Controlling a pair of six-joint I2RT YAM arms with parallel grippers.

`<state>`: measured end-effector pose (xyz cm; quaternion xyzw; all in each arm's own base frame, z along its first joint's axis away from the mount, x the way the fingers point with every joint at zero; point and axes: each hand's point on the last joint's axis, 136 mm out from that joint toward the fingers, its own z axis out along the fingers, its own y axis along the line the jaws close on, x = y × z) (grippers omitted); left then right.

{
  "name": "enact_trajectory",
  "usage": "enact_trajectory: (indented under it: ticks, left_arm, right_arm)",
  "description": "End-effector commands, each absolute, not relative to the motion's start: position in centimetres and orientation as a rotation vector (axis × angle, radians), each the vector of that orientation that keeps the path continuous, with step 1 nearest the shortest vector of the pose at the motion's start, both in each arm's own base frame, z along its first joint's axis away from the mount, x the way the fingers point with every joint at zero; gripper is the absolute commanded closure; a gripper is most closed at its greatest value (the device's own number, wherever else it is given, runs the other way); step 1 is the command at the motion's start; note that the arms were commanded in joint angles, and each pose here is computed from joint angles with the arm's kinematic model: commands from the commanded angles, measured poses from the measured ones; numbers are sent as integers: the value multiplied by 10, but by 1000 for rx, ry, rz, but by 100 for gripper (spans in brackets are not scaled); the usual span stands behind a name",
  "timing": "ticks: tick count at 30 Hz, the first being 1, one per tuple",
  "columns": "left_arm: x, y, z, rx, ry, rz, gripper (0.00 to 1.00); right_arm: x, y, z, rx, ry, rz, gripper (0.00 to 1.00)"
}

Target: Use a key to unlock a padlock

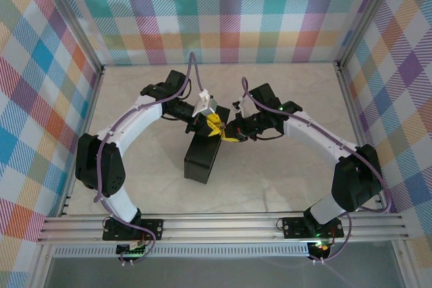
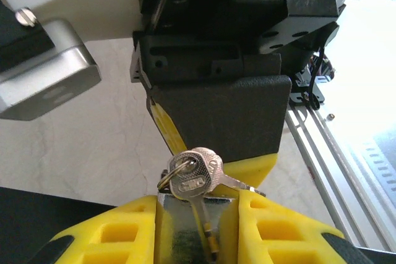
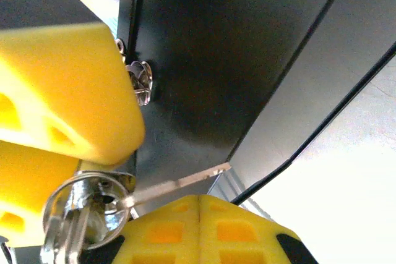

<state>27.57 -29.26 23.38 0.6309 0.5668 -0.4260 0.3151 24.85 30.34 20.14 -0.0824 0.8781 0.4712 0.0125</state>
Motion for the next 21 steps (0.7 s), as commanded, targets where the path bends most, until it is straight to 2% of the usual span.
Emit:
enact_trajectory:
  ticks: [1,7,15,18,21]
  left_arm:
    - [268,-298,263,1644,1383,-1169,84]
    - [268,-299,263,1642,1386,-1174,84]
    - [270,-298,260,1642,1402,-1167,84]
    - [272,-299,255,1640,1419,-1169,84]
    - [274,-300,251,1634,1435,-1187,84]
  right_arm:
    - [247,314,235,-355,2609,1584,96]
    - [242,320,273,-381,2463,1731,94]
    - [236,319,286,-367,2460,1795,89]
    - [234,308,282,-365,2498,1743,85]
    - [233,292,275,-468,2499,1564,82]
